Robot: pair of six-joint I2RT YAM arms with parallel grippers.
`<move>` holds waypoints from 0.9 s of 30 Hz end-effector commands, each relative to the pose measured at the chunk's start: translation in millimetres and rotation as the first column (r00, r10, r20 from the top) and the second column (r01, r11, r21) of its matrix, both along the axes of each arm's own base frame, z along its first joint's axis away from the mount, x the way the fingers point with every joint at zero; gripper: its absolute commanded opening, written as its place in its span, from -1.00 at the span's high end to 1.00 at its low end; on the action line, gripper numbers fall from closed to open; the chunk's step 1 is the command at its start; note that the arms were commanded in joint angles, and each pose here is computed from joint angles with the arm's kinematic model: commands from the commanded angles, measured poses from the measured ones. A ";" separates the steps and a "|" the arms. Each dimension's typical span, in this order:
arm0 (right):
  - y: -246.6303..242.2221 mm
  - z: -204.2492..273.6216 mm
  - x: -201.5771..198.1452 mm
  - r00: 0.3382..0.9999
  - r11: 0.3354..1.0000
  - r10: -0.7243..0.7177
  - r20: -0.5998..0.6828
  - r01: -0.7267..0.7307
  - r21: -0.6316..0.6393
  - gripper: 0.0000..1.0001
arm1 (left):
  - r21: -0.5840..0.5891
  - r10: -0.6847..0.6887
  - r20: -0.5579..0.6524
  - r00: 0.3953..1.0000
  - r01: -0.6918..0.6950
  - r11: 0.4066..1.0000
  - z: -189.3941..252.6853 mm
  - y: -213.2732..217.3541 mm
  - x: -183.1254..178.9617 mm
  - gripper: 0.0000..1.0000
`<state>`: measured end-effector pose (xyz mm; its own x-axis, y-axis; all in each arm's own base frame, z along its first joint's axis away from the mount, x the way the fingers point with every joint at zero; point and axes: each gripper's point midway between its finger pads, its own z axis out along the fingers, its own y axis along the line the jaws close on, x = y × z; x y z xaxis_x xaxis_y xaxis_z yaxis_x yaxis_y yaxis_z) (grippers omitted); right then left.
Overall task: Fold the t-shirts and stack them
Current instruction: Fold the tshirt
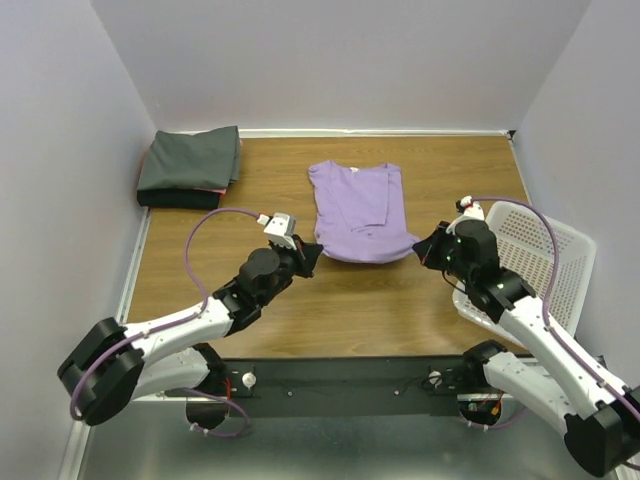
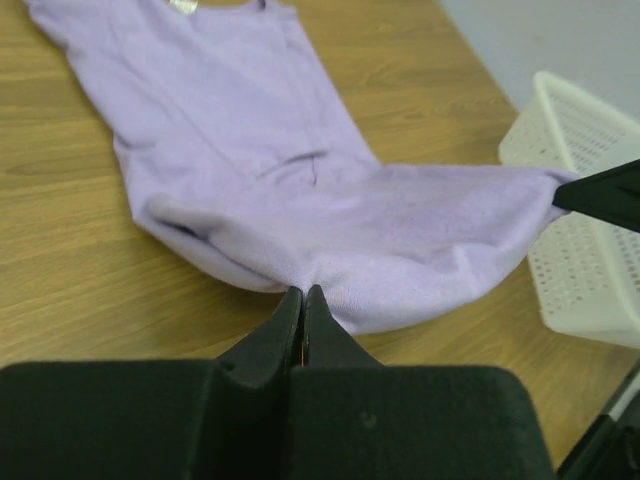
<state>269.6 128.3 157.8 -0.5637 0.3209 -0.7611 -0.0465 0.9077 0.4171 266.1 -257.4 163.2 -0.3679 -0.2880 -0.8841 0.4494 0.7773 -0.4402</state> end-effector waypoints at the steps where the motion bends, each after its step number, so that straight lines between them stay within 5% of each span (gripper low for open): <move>1: 0.4 20.8 -16.5 0.999 0.999 0.043 0.006 -0.043 0.001 0.97 | -0.005 0.014 0.023 1.000 -0.014 1.000 11.8 7.3 -14.3 1.00; 13: -2.5 57.1 -40.6 0.995 0.996 0.072 0.064 -0.075 0.054 0.97 | -0.090 -0.034 -0.010 0.999 0.033 0.995 22.7 0.0 -53.8 1.00; 27: -0.4 88.0 25.1 0.989 0.999 -0.039 0.143 0.041 -0.006 0.97 | -0.082 0.078 0.089 0.993 -0.071 0.994 51.5 3.7 -24.5 1.00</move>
<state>270.6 129.2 219.8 -0.5300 0.3181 -0.7861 -0.0750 0.9057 0.4171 225.4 -255.6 196.3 -0.3317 -0.3604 -0.8718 0.4528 0.7499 -0.4823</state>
